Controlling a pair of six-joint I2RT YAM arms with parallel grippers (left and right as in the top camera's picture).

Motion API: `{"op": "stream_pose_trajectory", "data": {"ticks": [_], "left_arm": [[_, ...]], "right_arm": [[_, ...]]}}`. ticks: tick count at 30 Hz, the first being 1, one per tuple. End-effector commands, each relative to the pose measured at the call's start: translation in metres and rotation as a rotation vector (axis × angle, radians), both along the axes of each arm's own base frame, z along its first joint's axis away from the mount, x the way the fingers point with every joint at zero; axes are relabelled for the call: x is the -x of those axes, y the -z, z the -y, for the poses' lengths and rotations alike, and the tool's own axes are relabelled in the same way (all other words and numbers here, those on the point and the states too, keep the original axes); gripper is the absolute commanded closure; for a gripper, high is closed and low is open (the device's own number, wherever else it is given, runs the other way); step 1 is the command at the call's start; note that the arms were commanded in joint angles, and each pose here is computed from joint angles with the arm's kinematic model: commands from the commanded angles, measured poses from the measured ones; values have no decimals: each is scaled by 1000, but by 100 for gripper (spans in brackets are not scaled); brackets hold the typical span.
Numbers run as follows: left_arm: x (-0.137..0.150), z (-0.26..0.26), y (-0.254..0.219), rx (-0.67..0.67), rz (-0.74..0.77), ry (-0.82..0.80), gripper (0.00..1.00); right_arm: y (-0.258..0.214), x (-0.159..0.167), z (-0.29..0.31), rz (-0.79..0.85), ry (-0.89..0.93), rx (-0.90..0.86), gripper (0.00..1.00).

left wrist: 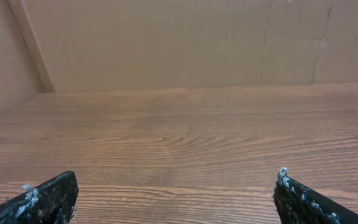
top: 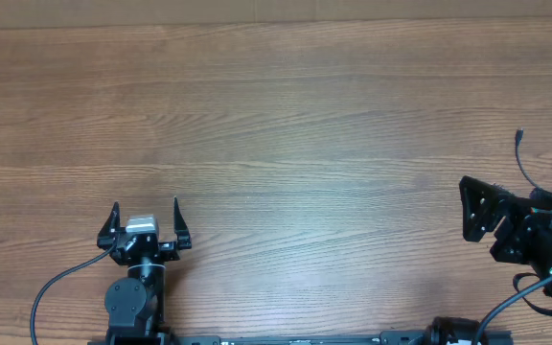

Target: Untangle cables

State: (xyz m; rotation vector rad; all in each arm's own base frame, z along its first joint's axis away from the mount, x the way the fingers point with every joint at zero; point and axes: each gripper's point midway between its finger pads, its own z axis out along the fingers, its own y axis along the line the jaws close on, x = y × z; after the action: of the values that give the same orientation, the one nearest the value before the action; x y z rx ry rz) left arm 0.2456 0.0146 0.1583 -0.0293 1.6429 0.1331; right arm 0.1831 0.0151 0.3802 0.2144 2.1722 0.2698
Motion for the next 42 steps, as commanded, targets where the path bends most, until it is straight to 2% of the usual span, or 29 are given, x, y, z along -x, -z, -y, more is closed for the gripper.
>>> {"op": "stream_pose_trajectory", "data": {"ticks": [1,28,32,35,38,42], "left_arm": [[0,1,-1,-5,7,7,0],[0,1,-1,-4,6,11,0],[0,1,-1,-4,6,11,1],[0,1,-1,-4,6,11,1],[0,1,-1,-4,6,11,1],[0,1,-1,-4,6,11,0]], "right_arm": [[-2,0,0,8,-5,6,0],[-2,0,0,8,-4,7,0],[1,0,21,-3,97,76,0],[0,3,20,1,96,76,0],[-5,4,23,30,109,87,0],[-18,-5,22,163,108,87,0]]}}
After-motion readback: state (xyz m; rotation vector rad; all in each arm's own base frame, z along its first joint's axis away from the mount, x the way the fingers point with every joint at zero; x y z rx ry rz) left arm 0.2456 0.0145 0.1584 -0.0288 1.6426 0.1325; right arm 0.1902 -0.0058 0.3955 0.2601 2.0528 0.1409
